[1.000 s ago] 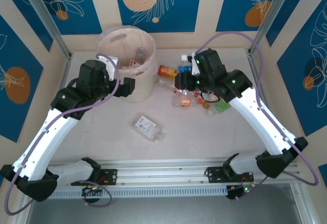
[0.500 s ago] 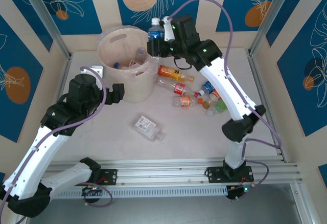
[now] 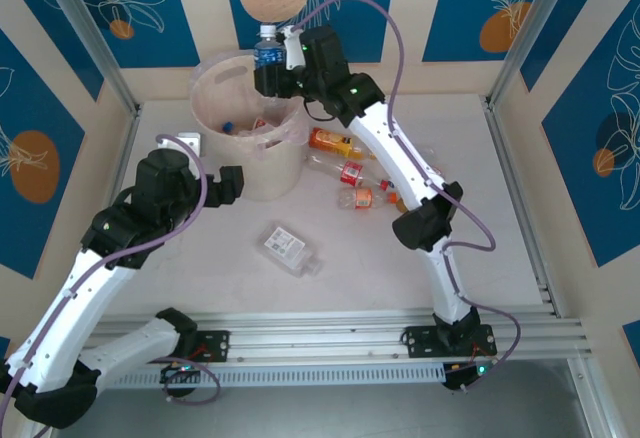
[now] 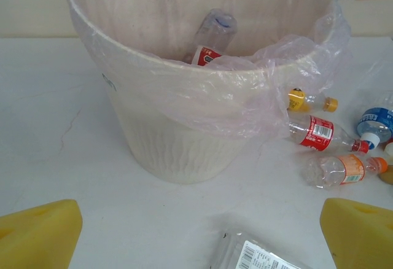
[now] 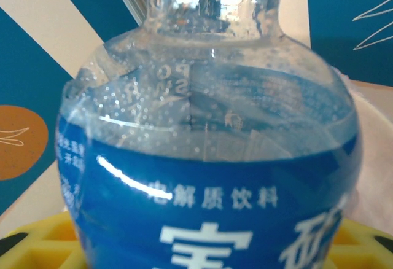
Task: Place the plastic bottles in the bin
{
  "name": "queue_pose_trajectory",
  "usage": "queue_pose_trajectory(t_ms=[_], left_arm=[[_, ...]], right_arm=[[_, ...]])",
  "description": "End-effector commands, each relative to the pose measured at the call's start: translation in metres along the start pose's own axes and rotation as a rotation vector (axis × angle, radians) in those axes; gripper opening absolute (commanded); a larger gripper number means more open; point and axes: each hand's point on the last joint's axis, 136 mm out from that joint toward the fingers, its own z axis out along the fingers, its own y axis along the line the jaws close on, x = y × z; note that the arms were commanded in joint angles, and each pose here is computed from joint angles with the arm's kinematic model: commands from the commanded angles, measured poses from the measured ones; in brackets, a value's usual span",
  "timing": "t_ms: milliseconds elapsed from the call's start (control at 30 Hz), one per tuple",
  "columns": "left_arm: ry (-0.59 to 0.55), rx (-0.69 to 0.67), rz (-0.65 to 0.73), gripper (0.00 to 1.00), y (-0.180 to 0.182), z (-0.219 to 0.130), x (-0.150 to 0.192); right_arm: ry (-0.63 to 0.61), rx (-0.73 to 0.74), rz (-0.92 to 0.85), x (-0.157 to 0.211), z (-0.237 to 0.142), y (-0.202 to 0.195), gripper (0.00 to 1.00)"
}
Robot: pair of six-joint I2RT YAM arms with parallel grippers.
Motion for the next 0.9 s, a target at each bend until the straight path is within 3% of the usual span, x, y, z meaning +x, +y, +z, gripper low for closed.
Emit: queue_pose_trajectory(t_ms=[0, 167, 367, 500, 867], left_arm=[[-0.010, 0.043, -0.023, 1.00, -0.008, -0.001, -0.001], [-0.020, 0.046, -0.035, 0.99, -0.008, -0.001, -0.001], [-0.018, 0.049, -0.035, 1.00, -0.009, 0.000, -0.001], [-0.021, 0.041, -0.046, 0.99, -0.008, 0.000, -0.001], [-0.044, 0.008, -0.069, 0.99, -0.002, 0.001, -0.005]], right_arm=[[-0.049, -0.055, -0.049, -0.010, 0.008, 0.013, 0.54], [-0.033, -0.051, -0.053, -0.001, 0.020, 0.008, 0.58], [-0.013, -0.040, -0.053, 0.006, 0.023, 0.004, 0.80], [-0.005, -0.035, -0.058, 0.006, 0.019, 0.004, 0.87], [-0.017, -0.024, -0.076, -0.008, -0.009, 0.018, 0.89]])
